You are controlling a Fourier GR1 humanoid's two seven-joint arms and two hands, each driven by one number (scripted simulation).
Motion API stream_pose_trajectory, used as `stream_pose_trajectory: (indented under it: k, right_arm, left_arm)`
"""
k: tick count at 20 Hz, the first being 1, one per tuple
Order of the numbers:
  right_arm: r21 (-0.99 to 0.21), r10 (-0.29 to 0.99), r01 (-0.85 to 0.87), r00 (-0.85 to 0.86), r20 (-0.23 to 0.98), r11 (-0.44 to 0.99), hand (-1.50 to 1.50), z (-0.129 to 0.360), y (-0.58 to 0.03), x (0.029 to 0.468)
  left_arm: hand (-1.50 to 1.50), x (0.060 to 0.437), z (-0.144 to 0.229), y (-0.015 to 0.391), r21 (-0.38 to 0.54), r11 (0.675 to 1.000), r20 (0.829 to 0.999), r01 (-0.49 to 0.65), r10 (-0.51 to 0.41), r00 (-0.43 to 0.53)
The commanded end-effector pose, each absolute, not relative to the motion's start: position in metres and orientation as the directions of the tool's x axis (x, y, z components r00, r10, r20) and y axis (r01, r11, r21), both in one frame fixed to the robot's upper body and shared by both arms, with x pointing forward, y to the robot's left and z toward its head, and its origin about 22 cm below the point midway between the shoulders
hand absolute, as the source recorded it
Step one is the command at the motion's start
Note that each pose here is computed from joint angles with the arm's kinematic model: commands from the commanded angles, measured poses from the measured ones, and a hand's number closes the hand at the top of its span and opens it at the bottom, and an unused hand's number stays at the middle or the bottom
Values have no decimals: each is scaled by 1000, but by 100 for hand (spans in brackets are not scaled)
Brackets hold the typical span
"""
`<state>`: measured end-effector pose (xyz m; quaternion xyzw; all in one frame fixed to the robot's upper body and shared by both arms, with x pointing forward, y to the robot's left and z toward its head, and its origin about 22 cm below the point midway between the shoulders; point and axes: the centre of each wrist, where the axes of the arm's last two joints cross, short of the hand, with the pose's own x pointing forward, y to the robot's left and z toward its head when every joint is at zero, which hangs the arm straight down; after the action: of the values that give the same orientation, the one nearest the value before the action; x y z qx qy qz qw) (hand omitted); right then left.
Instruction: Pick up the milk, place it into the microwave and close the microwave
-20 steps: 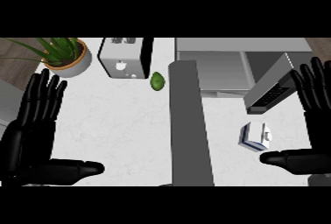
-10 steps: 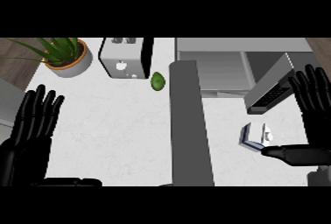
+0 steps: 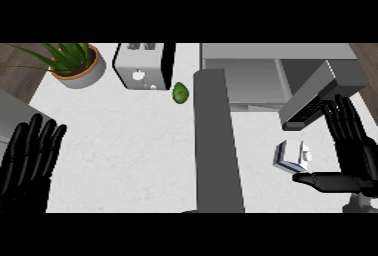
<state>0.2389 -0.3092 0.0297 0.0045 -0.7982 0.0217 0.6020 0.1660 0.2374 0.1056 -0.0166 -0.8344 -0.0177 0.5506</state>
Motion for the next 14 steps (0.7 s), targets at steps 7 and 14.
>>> stream_pose_trajectory:
  k: [7, 14]
  right_arm:
    - [-58, 61, 23, -211, 975, 998, -150, -40, -343, 230]
    - [-68, 76, 52, -184, 980, 996, -150, -80, -347, 210]
  left_arm:
    - [-150, 148, 110, 233, -6, 997, 919, 71, 33, -392]
    - [-150, 139, 112, 232, 17, 999, 920, 49, 4, -393]
